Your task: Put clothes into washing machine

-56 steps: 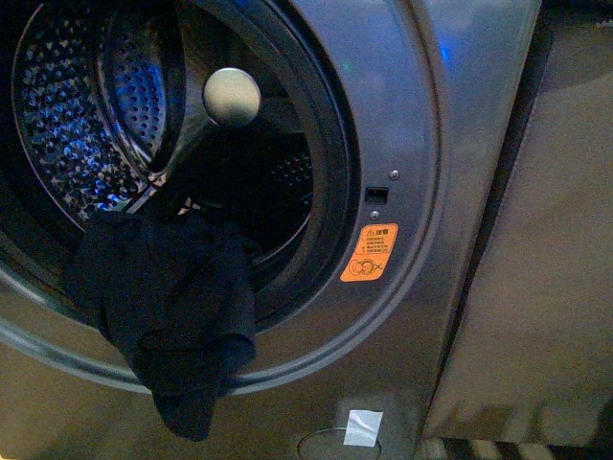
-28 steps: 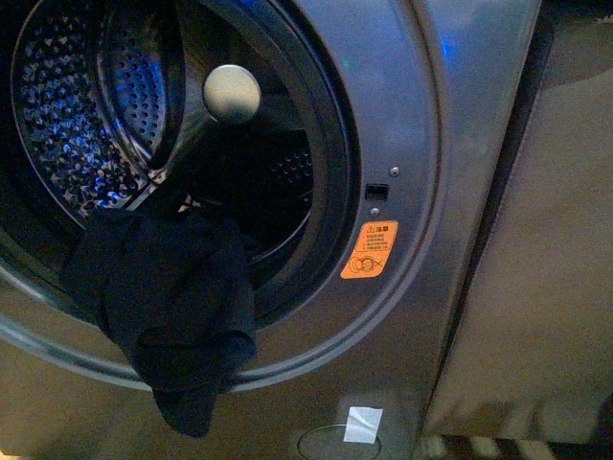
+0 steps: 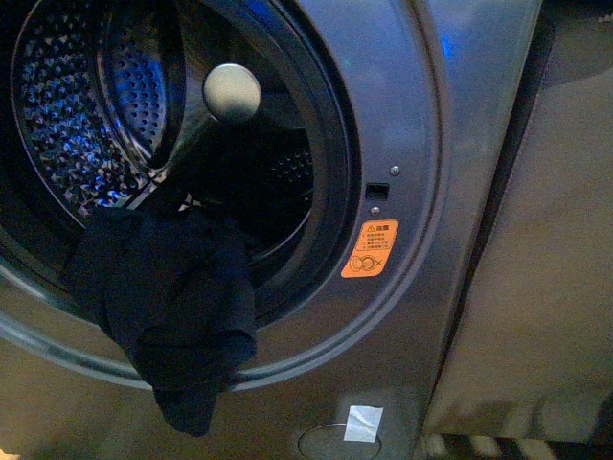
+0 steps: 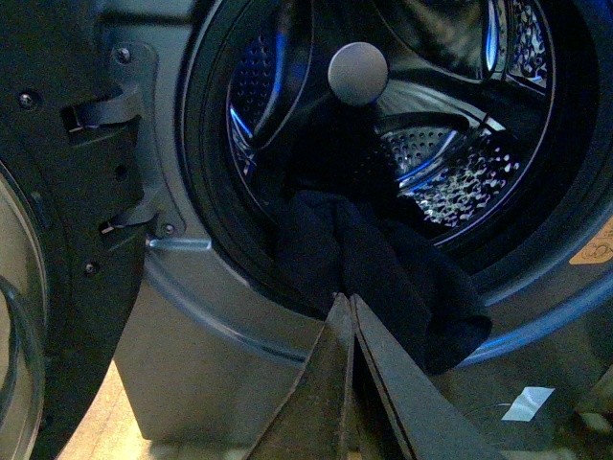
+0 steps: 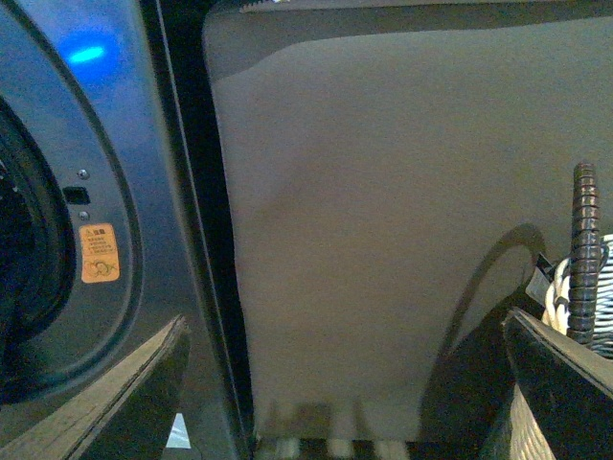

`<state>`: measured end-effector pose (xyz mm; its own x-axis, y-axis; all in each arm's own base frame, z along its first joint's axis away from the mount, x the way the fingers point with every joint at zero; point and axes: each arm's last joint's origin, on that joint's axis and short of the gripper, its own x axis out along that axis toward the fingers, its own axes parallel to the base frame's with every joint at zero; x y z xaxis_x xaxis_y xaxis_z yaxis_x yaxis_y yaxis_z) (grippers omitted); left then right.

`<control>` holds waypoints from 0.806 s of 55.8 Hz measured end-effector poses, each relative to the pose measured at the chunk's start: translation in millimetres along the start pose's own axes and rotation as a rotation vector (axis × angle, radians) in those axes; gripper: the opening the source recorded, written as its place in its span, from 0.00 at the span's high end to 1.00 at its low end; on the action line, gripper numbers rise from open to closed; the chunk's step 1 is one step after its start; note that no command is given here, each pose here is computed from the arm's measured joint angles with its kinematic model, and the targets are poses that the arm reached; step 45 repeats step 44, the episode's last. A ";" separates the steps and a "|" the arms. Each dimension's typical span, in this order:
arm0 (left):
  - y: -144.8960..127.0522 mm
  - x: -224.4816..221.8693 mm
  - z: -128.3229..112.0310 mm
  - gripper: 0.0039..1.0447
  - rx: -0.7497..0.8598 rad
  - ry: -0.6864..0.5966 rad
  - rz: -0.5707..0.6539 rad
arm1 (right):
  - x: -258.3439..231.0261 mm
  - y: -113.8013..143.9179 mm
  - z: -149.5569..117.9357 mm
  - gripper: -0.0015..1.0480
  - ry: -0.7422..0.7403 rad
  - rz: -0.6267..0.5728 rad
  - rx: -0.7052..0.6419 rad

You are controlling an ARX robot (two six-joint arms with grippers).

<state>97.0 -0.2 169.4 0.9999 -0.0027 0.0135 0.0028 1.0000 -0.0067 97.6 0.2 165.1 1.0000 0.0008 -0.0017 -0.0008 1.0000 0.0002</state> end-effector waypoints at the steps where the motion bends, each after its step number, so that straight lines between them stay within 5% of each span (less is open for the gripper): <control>1: 0.0 0.0 0.0 0.97 0.000 0.000 0.000 | 0.0 0.0 0.0 0.07 0.000 0.000 0.000; 22: 0.0 -0.1 0.1 0.97 0.000 -0.001 0.000 | 0.0 0.0 0.0 0.07 0.000 0.000 0.000; 45: 0.0 -0.1 0.1 0.31 0.000 -0.001 0.000 | 0.0 0.0 0.0 0.07 0.000 0.000 0.000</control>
